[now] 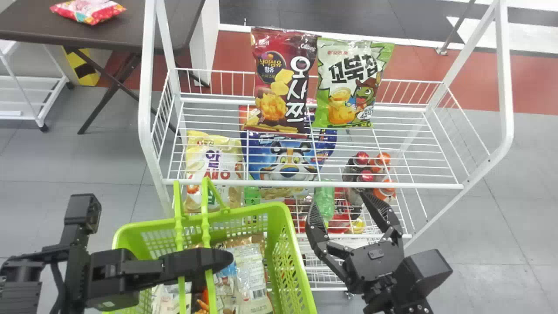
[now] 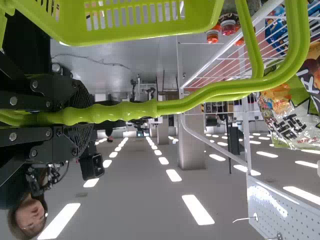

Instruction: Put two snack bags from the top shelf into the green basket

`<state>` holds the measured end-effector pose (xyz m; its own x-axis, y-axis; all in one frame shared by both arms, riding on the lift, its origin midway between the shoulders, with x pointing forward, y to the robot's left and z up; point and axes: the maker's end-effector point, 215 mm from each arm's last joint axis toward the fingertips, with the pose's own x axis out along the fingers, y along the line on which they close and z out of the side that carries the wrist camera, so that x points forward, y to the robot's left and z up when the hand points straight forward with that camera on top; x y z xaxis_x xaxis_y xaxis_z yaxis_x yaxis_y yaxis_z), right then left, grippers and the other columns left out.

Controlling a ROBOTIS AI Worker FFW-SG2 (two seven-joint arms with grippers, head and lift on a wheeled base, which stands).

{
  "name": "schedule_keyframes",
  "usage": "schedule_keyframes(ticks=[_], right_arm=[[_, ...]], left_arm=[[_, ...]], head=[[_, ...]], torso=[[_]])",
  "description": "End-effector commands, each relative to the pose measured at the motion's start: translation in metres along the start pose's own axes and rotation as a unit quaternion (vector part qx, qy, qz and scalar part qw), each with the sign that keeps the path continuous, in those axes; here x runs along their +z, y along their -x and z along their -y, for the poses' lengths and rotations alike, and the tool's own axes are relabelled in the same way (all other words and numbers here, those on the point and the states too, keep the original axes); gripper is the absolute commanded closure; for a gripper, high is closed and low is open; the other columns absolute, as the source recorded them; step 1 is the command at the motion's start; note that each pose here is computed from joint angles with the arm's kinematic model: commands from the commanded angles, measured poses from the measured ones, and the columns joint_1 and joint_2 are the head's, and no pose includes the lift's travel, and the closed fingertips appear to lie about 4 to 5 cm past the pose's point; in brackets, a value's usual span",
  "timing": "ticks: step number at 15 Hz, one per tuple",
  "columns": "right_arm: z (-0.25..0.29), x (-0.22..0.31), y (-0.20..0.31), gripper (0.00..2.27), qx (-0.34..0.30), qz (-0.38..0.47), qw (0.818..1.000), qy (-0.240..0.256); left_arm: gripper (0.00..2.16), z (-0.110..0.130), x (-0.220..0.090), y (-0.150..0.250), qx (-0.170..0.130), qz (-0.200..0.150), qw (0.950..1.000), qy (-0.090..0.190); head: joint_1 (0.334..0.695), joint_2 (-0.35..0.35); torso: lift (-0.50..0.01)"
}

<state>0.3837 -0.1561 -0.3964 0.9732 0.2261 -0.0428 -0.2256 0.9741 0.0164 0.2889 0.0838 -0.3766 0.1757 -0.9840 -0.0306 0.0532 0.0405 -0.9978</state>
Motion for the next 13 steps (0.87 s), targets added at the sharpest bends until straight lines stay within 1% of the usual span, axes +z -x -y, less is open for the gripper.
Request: schedule_keyframes(ticks=[1,8,13], right_arm=[[0.003,0.002,0.001,0.08,-0.006,0.003,1.000,-0.002],[0.028,0.003,0.005,0.08,-0.028,0.005,1.000,-0.002],[0.029,0.003,0.006,0.08,-0.029,0.005,1.000,-0.002]], left_arm=[[2.14,-0.001,-0.005,0.000,0.001,0.000,1.0000,0.002],[2.14,-0.001,-0.005,0.003,0.006,0.007,1.0000,0.000],[2.14,0.000,-0.006,0.002,0.005,0.007,1.0000,-0.003]], head=[[0.695,-0.123],[0.695,-0.155],[0.695,-0.175]], torso=[[0.000],[0.000],[0.000]])
